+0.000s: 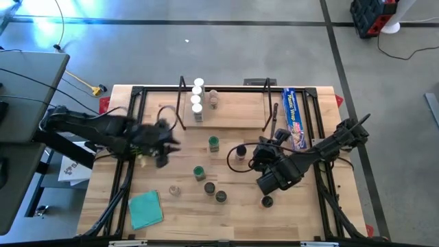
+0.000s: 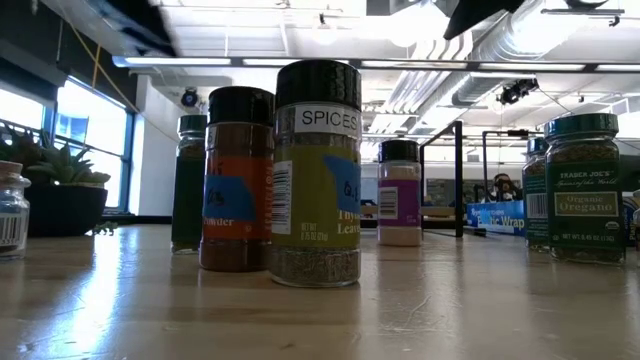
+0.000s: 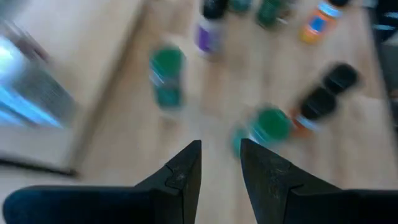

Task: Shelf spices
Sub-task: Put the brown seasoning bottle on the shelf aligned with the other brown seasoning bottles

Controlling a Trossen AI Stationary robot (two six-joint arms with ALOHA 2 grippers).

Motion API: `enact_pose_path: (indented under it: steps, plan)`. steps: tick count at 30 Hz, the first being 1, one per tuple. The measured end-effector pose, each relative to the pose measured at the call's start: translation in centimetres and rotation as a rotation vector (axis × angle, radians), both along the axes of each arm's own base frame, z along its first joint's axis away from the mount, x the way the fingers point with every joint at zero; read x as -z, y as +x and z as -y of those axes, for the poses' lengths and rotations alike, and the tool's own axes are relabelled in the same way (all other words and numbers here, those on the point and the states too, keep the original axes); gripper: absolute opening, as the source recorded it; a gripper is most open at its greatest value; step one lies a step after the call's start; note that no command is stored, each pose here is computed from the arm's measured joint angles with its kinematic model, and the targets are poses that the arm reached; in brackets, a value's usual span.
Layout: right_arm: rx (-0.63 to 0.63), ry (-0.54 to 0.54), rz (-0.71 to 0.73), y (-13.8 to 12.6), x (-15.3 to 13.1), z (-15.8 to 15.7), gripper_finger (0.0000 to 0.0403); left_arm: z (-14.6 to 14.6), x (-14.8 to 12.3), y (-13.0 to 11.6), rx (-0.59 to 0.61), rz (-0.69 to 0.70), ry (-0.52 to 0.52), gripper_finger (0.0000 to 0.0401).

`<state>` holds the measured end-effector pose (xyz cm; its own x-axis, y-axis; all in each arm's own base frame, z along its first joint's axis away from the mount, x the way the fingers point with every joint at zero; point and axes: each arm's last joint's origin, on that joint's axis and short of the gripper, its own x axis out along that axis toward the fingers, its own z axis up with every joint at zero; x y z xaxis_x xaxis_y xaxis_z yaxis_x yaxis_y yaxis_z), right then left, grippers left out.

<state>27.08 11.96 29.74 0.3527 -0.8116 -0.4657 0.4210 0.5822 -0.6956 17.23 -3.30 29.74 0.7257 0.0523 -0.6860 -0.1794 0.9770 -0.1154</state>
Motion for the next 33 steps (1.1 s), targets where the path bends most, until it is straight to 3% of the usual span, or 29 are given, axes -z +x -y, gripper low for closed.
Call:
enact_pose_path:
  steps: [5,9,17,22,28,33]
  plan:
    - [0.014,0.004,0.034,0.7,0.0,0.6,0.0004,1.9,3.7,-2.5,0.067,-0.099,-0.234,0.0106]
    - [-0.002,0.01,0.033,1.2,0.1,0.6,0.0004,3.0,7.2,-2.9,0.091,-0.181,-0.292,0.0114]
    - [-0.024,0.023,0.034,1.6,0.1,0.5,0.0004,4.5,11.0,-2.1,0.219,-0.257,-0.277,0.02]
    - [-0.024,0.025,0.038,1.6,0.1,0.5,0.0004,6.4,12.4,-1.5,0.408,-0.308,-0.234,0.0257]
    - [-0.024,0.027,0.042,1.6,0.1,0.4,0.0004,8.1,14.2,-0.5,0.449,-0.292,-0.099,0.027]
    - [-0.031,0.021,0.03,1.6,0.1,0.4,0.0004,9.4,15.1,0.5,0.513,-0.226,-0.05,0.0271]
